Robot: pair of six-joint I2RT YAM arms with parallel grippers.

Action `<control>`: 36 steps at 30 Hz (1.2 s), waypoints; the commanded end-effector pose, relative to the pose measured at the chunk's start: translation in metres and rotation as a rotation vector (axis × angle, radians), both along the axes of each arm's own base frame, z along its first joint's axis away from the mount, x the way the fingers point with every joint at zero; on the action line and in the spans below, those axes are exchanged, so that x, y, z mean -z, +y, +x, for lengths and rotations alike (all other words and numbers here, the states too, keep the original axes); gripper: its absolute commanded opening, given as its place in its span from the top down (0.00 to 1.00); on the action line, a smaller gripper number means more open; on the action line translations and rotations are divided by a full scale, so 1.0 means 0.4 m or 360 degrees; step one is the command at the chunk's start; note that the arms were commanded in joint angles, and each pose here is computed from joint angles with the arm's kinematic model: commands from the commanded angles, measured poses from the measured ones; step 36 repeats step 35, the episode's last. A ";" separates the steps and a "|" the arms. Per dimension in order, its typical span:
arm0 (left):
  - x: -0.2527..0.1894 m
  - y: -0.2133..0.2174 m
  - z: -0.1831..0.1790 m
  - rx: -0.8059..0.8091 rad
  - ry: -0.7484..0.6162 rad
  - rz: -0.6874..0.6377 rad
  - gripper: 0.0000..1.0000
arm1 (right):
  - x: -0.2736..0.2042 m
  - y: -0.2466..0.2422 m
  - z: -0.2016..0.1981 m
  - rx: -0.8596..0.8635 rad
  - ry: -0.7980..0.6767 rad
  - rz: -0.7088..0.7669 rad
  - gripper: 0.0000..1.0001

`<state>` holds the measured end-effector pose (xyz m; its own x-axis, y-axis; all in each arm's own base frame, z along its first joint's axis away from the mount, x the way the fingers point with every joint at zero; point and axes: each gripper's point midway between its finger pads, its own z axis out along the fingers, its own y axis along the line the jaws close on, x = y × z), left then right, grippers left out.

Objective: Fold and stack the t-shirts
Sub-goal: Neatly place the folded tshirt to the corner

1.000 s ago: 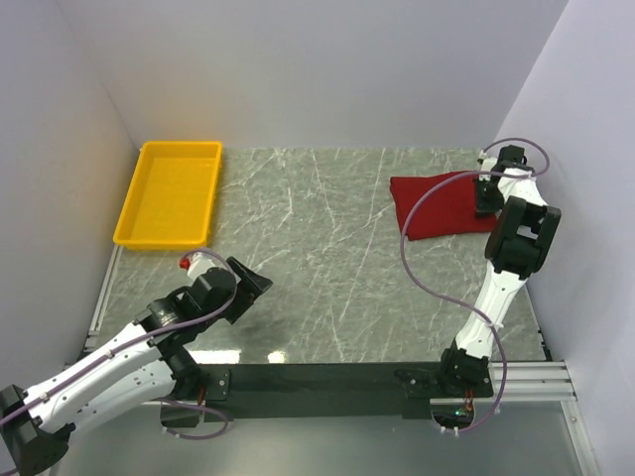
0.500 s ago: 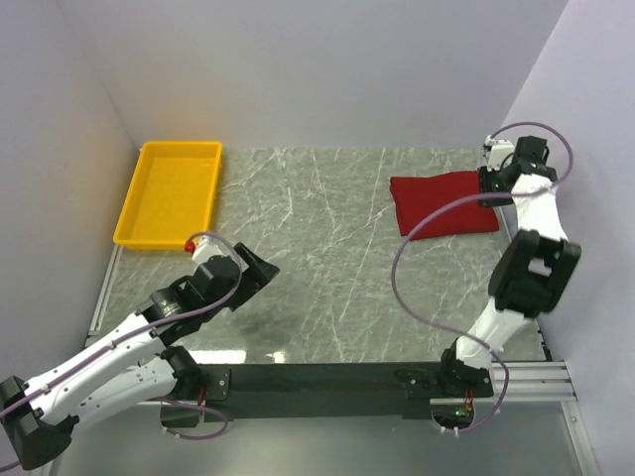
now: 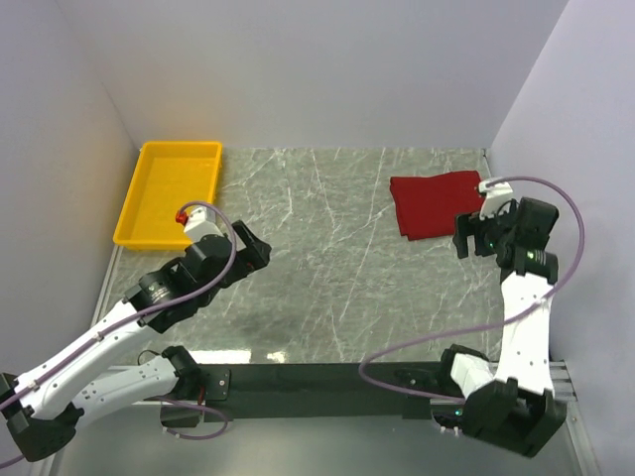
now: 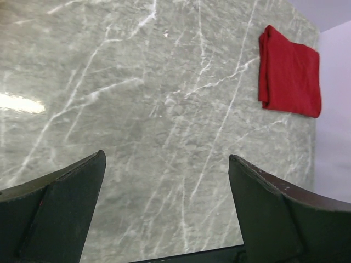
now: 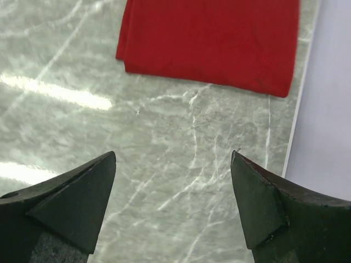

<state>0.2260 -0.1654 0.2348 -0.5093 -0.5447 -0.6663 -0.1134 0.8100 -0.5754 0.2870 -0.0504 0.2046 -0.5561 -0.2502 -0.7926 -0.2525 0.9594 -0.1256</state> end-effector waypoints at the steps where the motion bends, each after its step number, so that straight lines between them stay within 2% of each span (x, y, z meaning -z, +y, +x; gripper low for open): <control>1: -0.020 0.034 -0.007 -0.0010 -0.0053 0.0087 0.01 | -0.081 -0.004 0.014 0.0166 -0.0248 0.0073 0.09; 7: -0.015 0.062 -0.026 -0.0029 -0.0080 0.0061 0.01 | -0.103 -0.001 -0.008 0.0362 -0.0279 0.0238 0.09; 18: 0.008 0.086 -0.044 -0.0032 -0.0053 0.0106 0.01 | -0.099 -0.054 -0.037 0.0649 -0.0430 0.0212 0.12; 34: 0.020 0.071 -0.040 0.0003 -0.0055 0.0105 0.01 | -0.078 -0.064 -0.042 0.0720 -0.0420 0.0234 0.13; 35: 0.021 0.070 -0.041 0.0005 -0.0055 0.0105 0.01 | -0.075 -0.064 -0.040 0.0711 -0.0415 0.0227 0.07; 36: 0.021 0.070 -0.041 0.0005 -0.0055 0.0105 0.01 | -0.075 -0.064 -0.040 0.0711 -0.0415 0.0227 0.07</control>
